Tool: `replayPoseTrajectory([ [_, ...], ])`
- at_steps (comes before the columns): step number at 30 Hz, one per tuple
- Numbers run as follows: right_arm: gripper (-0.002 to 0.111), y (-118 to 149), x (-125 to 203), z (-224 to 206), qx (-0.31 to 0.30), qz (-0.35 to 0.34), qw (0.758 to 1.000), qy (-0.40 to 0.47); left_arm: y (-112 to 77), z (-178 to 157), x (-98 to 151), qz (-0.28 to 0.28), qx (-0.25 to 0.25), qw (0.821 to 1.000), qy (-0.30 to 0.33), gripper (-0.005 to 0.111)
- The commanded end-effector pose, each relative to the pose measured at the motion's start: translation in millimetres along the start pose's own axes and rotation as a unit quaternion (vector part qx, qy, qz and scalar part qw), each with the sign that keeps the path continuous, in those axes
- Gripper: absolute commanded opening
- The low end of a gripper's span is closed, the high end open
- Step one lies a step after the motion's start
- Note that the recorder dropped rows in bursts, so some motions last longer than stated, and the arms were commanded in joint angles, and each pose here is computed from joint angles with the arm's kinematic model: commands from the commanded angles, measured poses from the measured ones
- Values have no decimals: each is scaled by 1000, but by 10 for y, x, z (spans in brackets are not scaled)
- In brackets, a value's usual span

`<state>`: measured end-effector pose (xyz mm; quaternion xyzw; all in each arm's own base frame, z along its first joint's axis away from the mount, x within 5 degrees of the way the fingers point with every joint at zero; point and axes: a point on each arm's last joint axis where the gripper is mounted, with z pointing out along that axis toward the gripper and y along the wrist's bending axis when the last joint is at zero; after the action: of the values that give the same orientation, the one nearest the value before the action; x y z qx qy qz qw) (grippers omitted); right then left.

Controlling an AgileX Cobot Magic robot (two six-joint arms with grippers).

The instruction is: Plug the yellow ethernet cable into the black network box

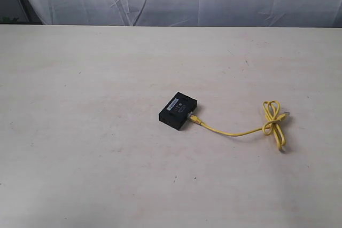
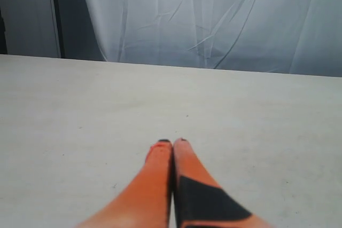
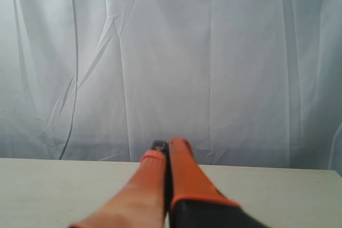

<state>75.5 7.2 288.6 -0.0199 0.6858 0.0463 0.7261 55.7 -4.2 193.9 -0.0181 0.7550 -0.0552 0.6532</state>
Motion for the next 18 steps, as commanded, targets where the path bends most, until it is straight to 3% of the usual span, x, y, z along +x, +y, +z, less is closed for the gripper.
replayPoseTrajectory([
  [1, -1, -6, 7, -10, 4, 0, 1000, -5, 7, -1, 12, 8, -4, 1000, -1, 0],
  [18, -1, -9, 98, -14, 4, 20, 1000, 11, 15, -1, 8, 28, -8, 1000, -4, 0],
])
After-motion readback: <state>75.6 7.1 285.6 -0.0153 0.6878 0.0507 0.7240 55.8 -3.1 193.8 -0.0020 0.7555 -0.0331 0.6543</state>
